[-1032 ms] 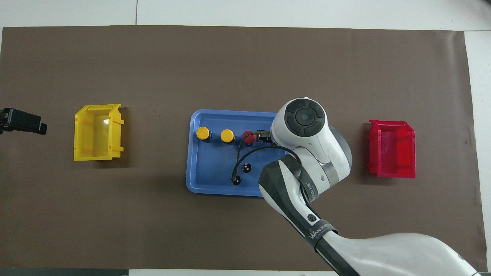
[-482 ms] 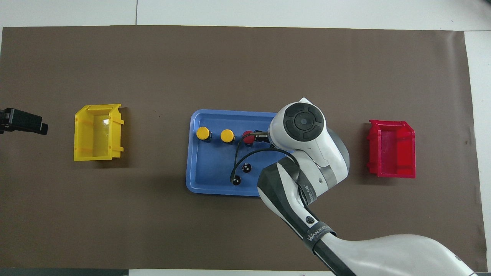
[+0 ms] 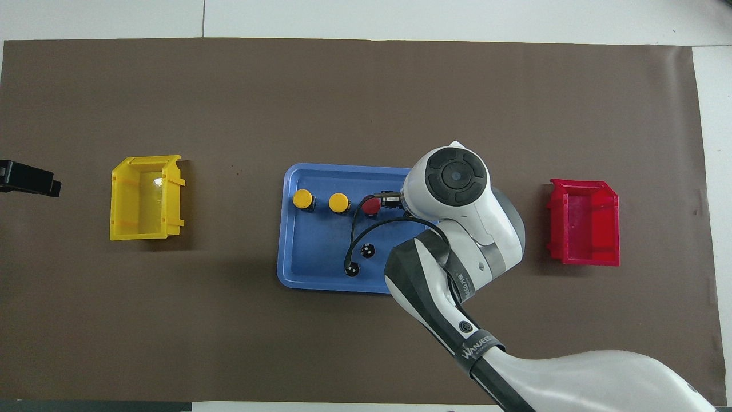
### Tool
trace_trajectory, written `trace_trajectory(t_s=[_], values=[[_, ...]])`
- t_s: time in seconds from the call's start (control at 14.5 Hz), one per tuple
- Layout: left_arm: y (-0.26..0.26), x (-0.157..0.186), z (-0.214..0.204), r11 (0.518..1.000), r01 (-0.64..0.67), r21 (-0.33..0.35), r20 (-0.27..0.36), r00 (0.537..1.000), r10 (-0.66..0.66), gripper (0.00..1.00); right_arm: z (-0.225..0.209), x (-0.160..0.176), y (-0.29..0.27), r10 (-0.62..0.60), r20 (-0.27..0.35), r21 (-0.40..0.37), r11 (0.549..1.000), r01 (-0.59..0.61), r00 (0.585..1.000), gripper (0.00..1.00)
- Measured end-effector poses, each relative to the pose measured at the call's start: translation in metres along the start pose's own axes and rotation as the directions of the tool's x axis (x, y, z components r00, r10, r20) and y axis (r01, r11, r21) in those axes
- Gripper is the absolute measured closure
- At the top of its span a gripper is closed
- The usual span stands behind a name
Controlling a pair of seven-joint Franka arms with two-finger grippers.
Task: Sort red and yellow buttons by color
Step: 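Lower and close the right gripper on the red button, then drop the red button into the red bin while the left gripper reaches, then grasp the yellow button on the tray with the left gripper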
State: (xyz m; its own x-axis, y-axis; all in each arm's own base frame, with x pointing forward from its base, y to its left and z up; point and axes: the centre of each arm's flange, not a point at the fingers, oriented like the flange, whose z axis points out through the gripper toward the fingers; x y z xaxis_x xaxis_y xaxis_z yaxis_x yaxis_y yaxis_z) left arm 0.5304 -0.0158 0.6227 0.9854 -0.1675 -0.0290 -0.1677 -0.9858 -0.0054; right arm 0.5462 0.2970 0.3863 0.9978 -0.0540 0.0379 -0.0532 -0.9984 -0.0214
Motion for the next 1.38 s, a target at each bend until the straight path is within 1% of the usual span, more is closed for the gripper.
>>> trace_trajectory(t_s=[0.14,0.28,0.34,0.41,0.48,0.62,0.76,0.83,0.89,0.96,1.03,1.1,1.17,1.24,1.31,1.38], values=[[-0.001,0.0,0.0,1.0,0.006,0.001,-0.005,1.0,-0.006,0.0,-0.059,0.02,0.015,0.008,0.005,-0.01,1.0,-0.008,1.0,0.59],[0.008,0.004,-0.001,0.999,0.048,0.003,-0.027,0.999,-0.047,0.0,-0.116,0.031,0.057,-0.024,0.011,-0.021,0.999,0.024,1.0,0.59],[0.027,0.01,0.004,0.997,0.071,0.002,-0.045,0.996,-0.071,0.0,-0.138,0.032,0.09,-0.043,0.024,-0.031,0.999,0.043,0.999,0.59],[0.06,0.015,0.014,0.995,0.1,-0.001,-0.06,0.993,-0.1,0.0,-0.155,0.03,0.13,-0.066,0.04,-0.034,0.997,0.067,0.997,0.59],[0.101,0.018,0.029,0.991,0.132,-0.006,-0.07,0.989,-0.132,0.0,-0.165,0.025,0.171,-0.089,0.054,-0.019,0.996,0.09,0.995,0.59],[0.179,0.017,0.065,0.986,0.163,-0.022,-0.093,0.982,-0.165,0.0,-0.157,0.012,0.252,-0.121,0.07,0.044,0.992,0.118,0.99,0.59],[0.242,0.009,0.11,0.984,0.174,-0.038,-0.107,0.978,-0.178,0.0,-0.127,-0.003,0.316,-0.145,0.041,0.077,0.987,0.142,0.989,0.59],[0.269,0.008,0.137,0.982,0.185,-0.045,-0.107,0.976,-0.188,0.0,-0.111,-0.012,0.329,-0.154,0.039,0.079,0.985,0.151,0.987,0.59],[0.292,0.009,0.167,0.98,0.195,-0.049,-0.106,0.974,-0.199,0.02,-0.098,-0.02,0.331,-0.167,0.045,0.08,0.983,0.163,0.985,0.59],[0.31,0.012,0.194,0.978,0.201,-0.051,-0.104,0.973,-0.205,0.02,-0.086,-0.026,0.33,-0.178,0.055,0.081,0.982,0.173,0.983,0.59],[0.321,0.016,0.216,0.978,0.202,-0.05,-0.1,0.973,-0.206,0.07,-0.078,-0.03,0.33,-0.185,0.059,0.082,0.98,0.18,0.981,0.59],[0.325,0.021,0.232,0.978,0.204,-0.047,-0.096,0.974,-0.208,0.07,-0.07,-0.033,0.334,-0.193,0.059,0.082,0.979,0.188,0.979,0.59],[0.326,0.024,0.241,0.978,0.206,-0.045,-0.093,0.973,-0.209,0.13,-0.064,-0.035,0.338,-0.205,0.057,0.082,0.976,0.2,0.977,0.59],[0.325,0.026,0.245,0.977,0.208,-0.044,-0.092,0.973,-0.212,0.14,-0.059,-0.037,0.343,-0.214,0.056,0.082,0.974,0.209,0.975,0.59],[0.324,0.028,0.246,0.976,0.21,-0.048,-0.098,0.972,-0.214,0.18,-0.055,-0.039,0.347,-0.215,0.059,0.083,0.974,0.21,0.975,0.59],[0.324,0.029,0.247,0.976,0.211,-0.051,-0.103,0.971,-0.215,0.18,-0.052,-0.04,0.351,-0.213,0.061,0.083,0.975,0.208,0.975,0.59]])
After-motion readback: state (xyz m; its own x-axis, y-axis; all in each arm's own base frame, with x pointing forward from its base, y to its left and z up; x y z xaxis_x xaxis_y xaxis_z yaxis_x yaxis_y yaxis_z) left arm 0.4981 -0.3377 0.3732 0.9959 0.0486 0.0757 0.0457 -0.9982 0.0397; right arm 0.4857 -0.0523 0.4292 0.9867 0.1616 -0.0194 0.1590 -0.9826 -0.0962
